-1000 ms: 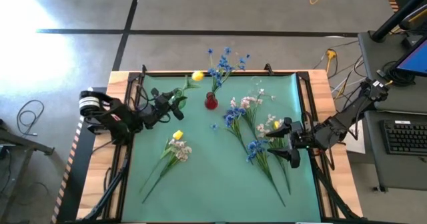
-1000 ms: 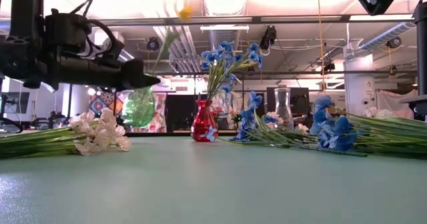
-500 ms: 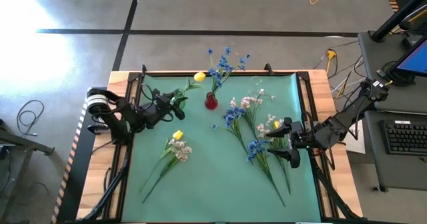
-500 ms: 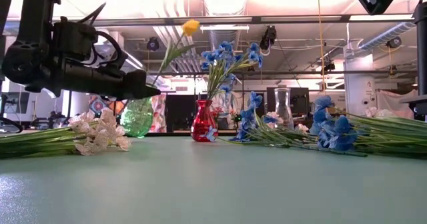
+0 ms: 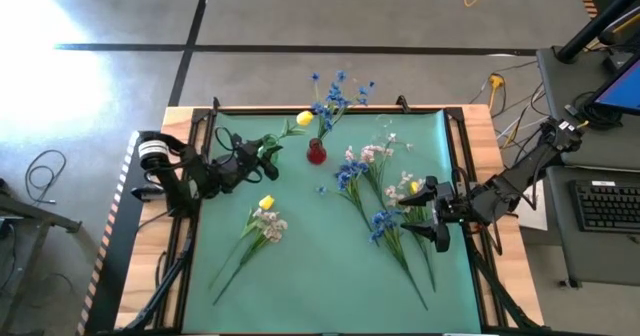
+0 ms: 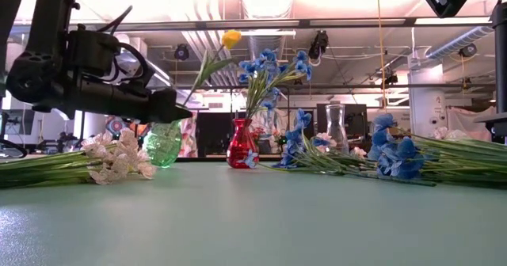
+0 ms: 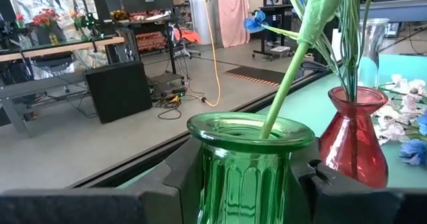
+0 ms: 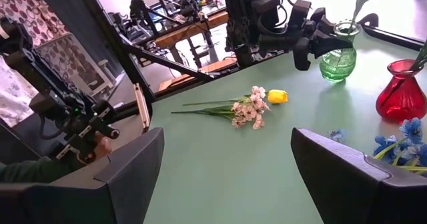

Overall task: Sort flowers into vase by color
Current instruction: Put the middle yellow flower into the green vase

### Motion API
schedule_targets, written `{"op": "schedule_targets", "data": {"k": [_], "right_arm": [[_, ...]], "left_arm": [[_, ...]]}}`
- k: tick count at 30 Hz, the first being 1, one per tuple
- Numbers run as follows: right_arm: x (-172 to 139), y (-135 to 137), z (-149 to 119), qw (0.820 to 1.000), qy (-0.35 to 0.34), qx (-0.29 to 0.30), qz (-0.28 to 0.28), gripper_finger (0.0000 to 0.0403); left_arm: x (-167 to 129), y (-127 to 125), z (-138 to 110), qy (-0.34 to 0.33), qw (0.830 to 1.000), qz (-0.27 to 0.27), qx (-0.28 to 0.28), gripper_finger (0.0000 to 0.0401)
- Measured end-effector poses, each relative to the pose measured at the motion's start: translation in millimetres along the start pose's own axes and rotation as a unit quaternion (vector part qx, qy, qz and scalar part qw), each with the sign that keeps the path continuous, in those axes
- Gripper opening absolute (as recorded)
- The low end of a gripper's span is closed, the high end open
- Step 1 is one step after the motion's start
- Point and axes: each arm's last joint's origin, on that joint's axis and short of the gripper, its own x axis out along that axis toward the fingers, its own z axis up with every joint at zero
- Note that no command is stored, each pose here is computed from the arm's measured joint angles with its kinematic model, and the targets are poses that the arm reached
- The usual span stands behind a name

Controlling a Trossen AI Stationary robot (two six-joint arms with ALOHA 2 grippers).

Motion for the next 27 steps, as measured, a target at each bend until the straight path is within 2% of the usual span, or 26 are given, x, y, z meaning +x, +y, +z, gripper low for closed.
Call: {"op": "schedule_targets", "data": {"k": [27], "right_arm": [[0.0,0.0,0.0,1.0,0.0,-0.002,0.0,0.032]], "left_arm": [[-1.6,1.1,5.5,-0.009,1.0,-0.001,-0.02,0.0129]]}}
